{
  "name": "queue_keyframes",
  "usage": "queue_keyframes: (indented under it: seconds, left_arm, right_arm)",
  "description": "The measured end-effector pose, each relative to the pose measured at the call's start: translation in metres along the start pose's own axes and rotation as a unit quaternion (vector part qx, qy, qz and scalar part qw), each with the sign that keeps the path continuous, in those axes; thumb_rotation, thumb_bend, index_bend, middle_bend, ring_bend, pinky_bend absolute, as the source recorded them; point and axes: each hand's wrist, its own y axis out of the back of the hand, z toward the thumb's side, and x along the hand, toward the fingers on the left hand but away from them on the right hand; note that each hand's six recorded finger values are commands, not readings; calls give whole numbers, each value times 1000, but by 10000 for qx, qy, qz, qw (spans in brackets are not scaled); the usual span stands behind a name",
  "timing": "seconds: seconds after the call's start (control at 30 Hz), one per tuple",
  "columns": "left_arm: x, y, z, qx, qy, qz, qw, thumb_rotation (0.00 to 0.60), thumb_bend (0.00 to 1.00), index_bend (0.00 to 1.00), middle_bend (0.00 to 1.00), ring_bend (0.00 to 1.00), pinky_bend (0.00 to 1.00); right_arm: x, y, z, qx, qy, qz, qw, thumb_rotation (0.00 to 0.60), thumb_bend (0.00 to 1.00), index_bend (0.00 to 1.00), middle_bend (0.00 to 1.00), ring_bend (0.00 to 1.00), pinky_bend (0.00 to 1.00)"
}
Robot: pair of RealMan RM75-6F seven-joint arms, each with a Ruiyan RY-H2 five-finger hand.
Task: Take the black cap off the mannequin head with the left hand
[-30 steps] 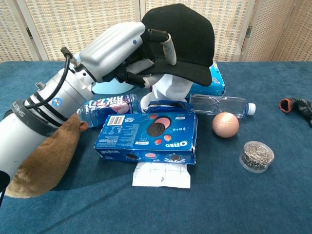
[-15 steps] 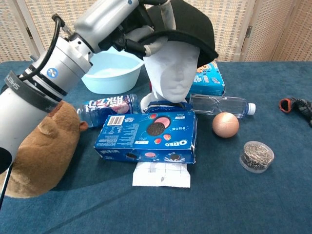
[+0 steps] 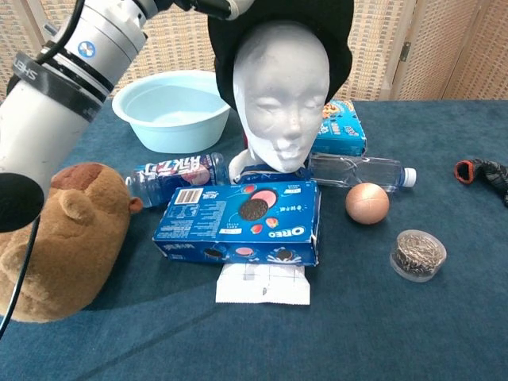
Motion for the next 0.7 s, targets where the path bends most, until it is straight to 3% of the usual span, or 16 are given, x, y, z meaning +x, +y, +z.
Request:
queue_keyframes:
  seconds: [0.43, 0.7]
  left_arm:
    - [18, 52, -49, 459, 480, 582, 9961, 600, 399, 544, 1000, 1000, 1000]
    - [-10, 104, -91, 930, 661, 802, 9902, 600, 399, 544, 1000, 1000, 1000]
  right_arm:
    - [2, 4, 3, 1, 54, -57, 10000, 600, 282, 298, 226, 151, 219]
    - [0, 3, 7, 4, 109, -18, 9999, 600, 283, 298, 226, 151, 219]
